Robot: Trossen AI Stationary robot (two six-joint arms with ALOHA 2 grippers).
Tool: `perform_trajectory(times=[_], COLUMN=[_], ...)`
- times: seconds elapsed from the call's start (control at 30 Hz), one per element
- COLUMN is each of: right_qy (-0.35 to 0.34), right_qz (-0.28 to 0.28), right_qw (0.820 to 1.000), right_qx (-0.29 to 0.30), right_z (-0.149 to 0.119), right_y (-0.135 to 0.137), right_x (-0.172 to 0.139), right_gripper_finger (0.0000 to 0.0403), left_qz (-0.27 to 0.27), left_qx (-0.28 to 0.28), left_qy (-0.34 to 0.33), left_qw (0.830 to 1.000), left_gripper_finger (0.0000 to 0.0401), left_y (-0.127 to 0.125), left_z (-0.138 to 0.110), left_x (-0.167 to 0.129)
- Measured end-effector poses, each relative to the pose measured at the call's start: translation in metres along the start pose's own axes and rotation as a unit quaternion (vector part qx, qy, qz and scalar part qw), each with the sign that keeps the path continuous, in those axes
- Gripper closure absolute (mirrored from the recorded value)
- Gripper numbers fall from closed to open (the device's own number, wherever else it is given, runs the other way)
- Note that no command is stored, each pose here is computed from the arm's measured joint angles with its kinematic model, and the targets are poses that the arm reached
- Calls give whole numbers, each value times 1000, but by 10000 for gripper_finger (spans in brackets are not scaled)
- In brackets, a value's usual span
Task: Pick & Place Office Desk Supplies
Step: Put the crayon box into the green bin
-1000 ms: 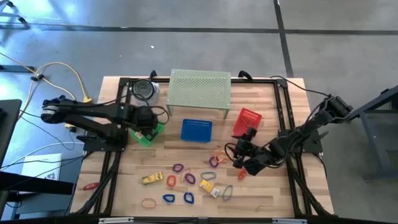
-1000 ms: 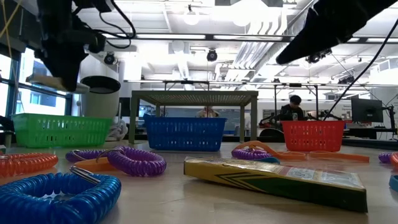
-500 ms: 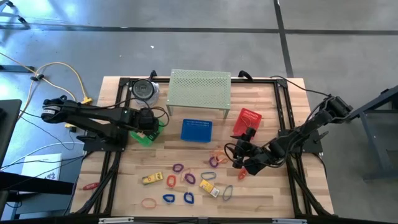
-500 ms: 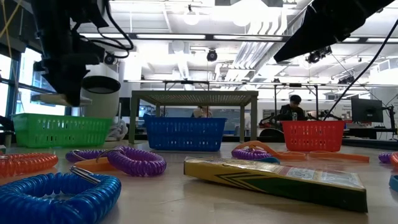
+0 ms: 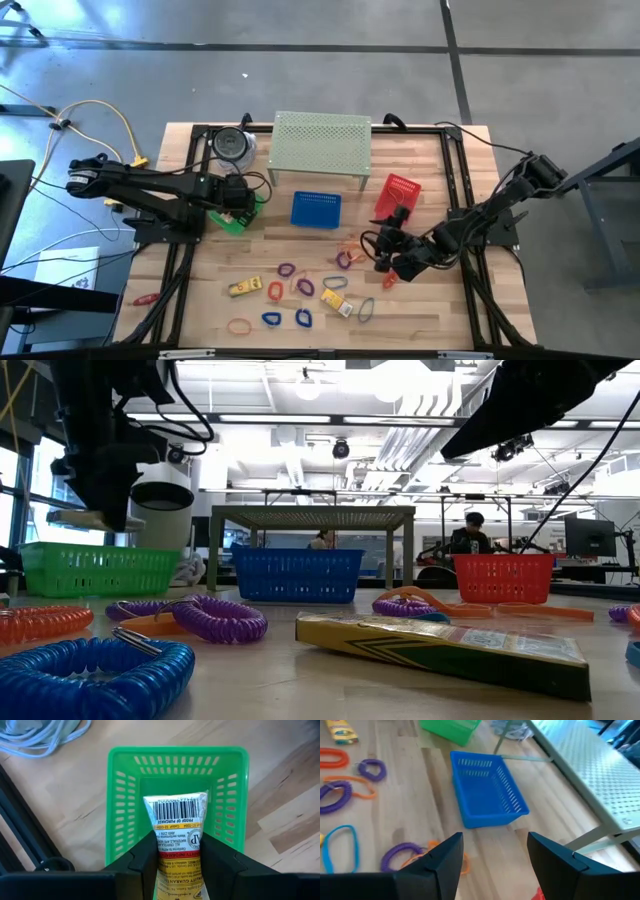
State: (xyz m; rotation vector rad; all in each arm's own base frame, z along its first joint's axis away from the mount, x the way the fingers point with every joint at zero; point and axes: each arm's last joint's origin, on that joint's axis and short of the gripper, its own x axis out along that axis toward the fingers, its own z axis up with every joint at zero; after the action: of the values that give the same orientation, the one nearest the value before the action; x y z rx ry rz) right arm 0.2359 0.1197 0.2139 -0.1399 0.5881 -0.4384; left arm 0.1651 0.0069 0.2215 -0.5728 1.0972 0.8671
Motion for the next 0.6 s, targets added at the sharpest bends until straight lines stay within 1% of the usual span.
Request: perform_trajectory(times=[0.17,0.4,0.5,0.6], right_qy=[10,17,22,22], right_qz=[30,49,57,64], right_qw=[999,998,997,997], right_qx=[6,31,37,49], right_z=[0,0,0,1], right_y=[2,4,4,5], right_x=[0,0,-1,-1], right_gripper_finger=[192,192,192,192], left_qz=[5,4,-1,-7], left_qx=[1,0,11,18], left_qy=[-9,-8,-1,7], left_qw=[1000,1000,1000,1000], left_gripper_finger=[281,278,264,240], left_y=[0,0,0,-2], left_z=[1,1,0,-2], left_x=[0,0,0,0])
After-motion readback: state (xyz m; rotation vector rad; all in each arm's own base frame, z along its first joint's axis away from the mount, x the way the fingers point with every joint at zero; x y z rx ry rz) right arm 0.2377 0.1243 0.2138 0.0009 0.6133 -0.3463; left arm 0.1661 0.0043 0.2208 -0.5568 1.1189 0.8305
